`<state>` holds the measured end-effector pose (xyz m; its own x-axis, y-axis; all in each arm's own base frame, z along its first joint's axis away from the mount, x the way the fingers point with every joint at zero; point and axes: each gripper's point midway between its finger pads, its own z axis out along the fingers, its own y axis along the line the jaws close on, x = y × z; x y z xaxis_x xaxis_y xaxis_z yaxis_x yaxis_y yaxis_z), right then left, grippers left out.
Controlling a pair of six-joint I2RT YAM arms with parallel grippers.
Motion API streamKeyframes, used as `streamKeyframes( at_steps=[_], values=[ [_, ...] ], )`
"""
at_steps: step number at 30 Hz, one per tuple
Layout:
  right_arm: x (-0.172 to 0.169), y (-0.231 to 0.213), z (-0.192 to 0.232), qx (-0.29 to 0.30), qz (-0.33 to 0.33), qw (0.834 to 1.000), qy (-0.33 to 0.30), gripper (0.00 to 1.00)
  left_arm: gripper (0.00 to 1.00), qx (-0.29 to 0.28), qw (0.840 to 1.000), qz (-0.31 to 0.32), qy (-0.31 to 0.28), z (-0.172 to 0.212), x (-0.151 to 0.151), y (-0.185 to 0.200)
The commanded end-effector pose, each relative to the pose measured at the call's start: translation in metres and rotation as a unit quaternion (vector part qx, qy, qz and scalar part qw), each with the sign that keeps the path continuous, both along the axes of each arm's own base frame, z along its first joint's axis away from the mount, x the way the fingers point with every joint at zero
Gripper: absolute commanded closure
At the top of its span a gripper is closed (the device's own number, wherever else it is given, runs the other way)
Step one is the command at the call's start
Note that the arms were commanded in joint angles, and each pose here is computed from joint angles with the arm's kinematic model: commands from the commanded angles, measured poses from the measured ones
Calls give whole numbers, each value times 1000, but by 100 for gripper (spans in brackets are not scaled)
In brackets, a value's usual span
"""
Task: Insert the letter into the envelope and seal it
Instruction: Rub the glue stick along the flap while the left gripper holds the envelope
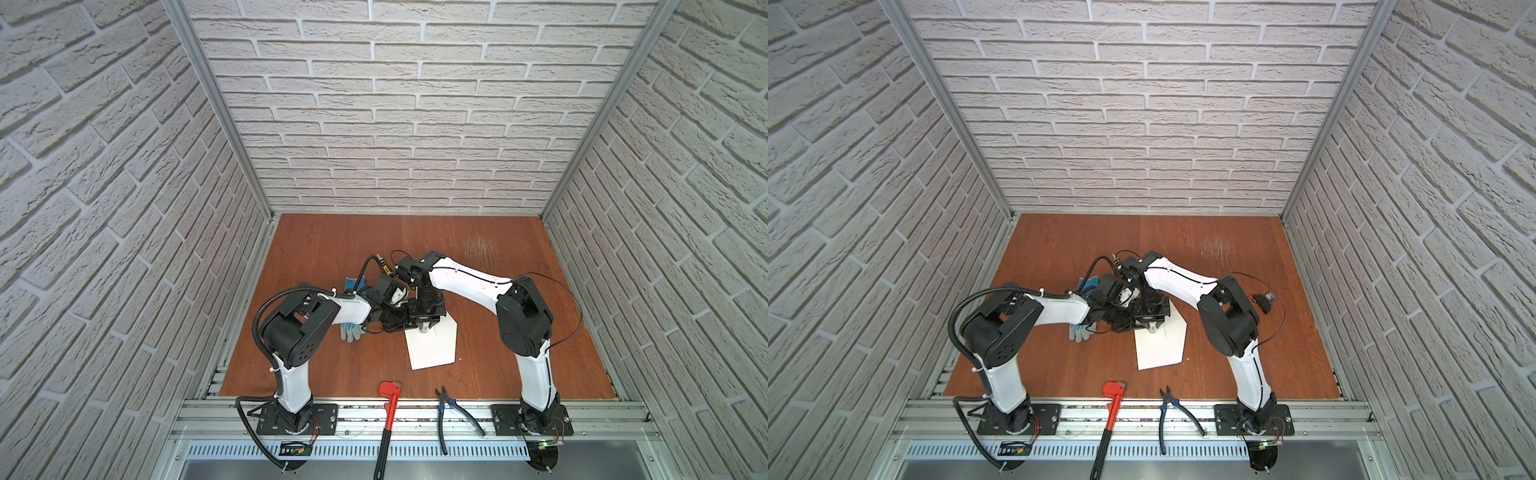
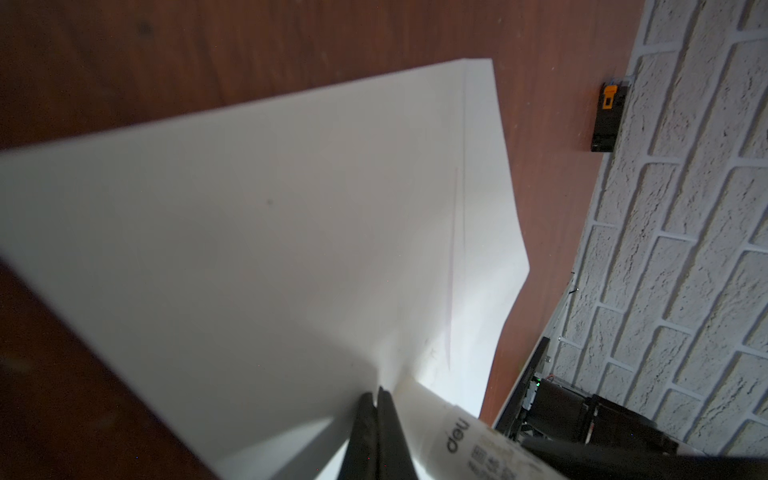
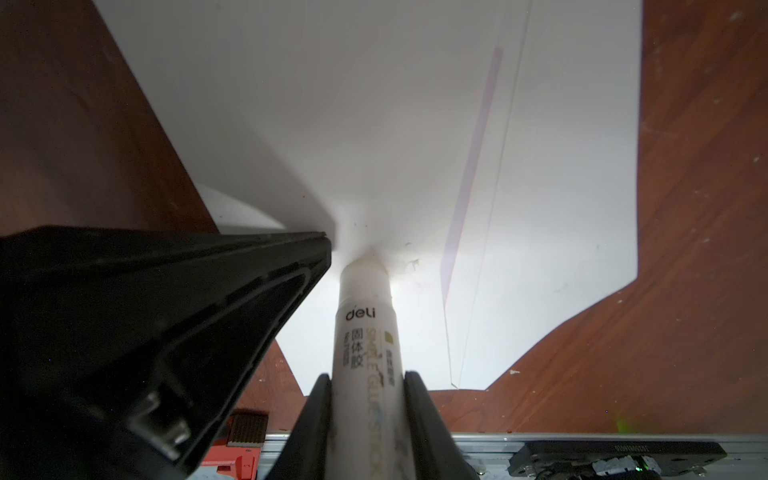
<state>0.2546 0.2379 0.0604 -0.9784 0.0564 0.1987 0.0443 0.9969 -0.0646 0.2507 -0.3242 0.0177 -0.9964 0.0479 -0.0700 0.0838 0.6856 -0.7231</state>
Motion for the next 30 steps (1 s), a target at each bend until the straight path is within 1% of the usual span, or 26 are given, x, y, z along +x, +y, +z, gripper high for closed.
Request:
streamKeyframes(
  at_steps=[1, 9, 13, 17, 20, 25, 30],
  values=[
    [-6, -51, -28, -131, 7, 991, 21, 95, 100, 78, 996, 12, 47, -40, -16, 30],
    [-8, -59, -32, -148, 7, 989, 25, 95, 100, 78, 996, 11, 48, -39, -17, 30],
    [-8, -58, -29, -145, 7, 989, 24, 95, 100, 77, 996, 11, 48, -39, -17, 30],
    [-4, -46, -8, -110, 6, 994, 4, 95, 100, 77, 996, 10, 48, -39, -17, 30],
    [-2, -39, 17, -83, 6, 996, -16, 95, 100, 79, 996, 10, 50, -41, -17, 30],
    [-6, -39, 52, -55, 4, 998, -37, 95, 100, 81, 995, 7, 53, -44, -17, 31],
    [-9, -36, 61, -33, -2, 998, -44, 95, 100, 83, 995, 5, 52, -44, -17, 32]
  ],
)
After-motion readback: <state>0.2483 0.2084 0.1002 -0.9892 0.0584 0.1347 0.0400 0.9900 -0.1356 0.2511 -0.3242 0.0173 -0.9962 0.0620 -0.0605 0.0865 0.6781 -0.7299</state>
